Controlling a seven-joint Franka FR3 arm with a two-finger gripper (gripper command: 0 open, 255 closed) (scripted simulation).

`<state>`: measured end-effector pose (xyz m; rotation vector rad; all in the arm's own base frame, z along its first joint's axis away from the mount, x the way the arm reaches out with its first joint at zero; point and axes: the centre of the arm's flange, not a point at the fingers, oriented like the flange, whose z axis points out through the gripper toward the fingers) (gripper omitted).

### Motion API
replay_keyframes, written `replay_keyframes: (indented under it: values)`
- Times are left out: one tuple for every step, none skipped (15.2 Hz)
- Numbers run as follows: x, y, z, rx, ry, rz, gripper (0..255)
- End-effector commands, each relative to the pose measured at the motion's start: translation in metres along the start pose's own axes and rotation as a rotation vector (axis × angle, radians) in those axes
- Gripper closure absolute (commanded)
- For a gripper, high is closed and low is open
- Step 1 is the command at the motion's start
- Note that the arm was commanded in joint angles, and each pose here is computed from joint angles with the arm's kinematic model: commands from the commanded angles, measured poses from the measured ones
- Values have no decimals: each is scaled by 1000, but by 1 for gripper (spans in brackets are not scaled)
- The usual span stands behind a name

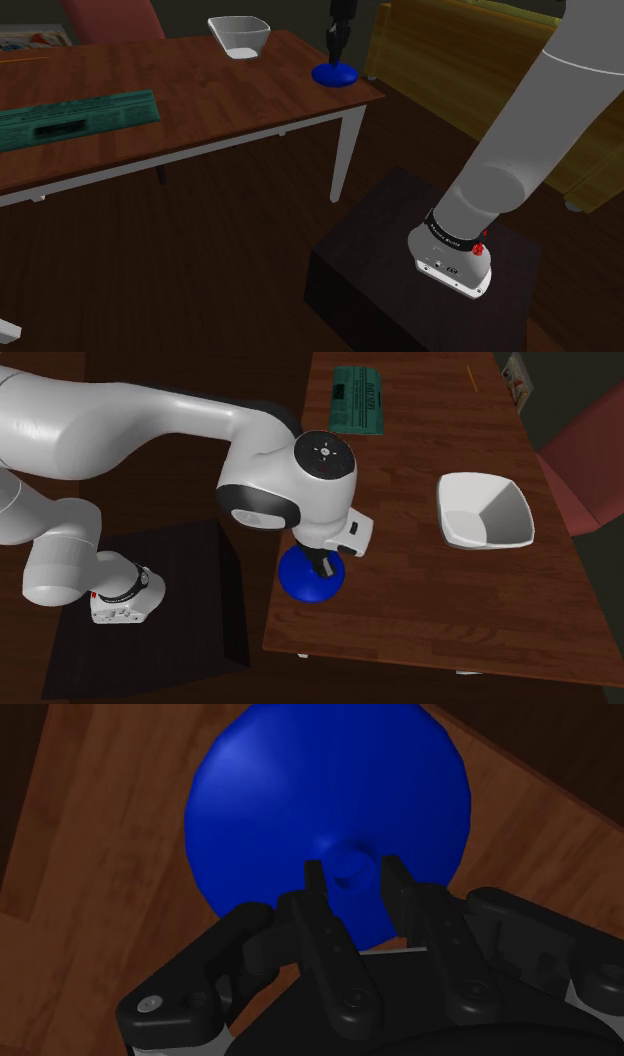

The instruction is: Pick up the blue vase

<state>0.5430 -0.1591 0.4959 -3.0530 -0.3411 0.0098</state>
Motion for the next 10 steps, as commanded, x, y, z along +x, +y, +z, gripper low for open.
replay_keyframes:
  values:
    - [1,-2,-10,0,0,0,255]
    - [1,-2,-16,0,0,0,255]
    - [1,-3,-21,0,0,0,255]
    - [1,-3,-26,0,0,0,255]
    - [1,-3,-31,0,0,0,255]
    - [1,-4,-37,0,0,0,255]
    - [1,-4,-42,0,0,0,255]
    - [1,-4,-47,0,0,0,255]
    - [1,-4,-48,0,0,0,255]
    - [1,-4,-48,0,0,0,255]
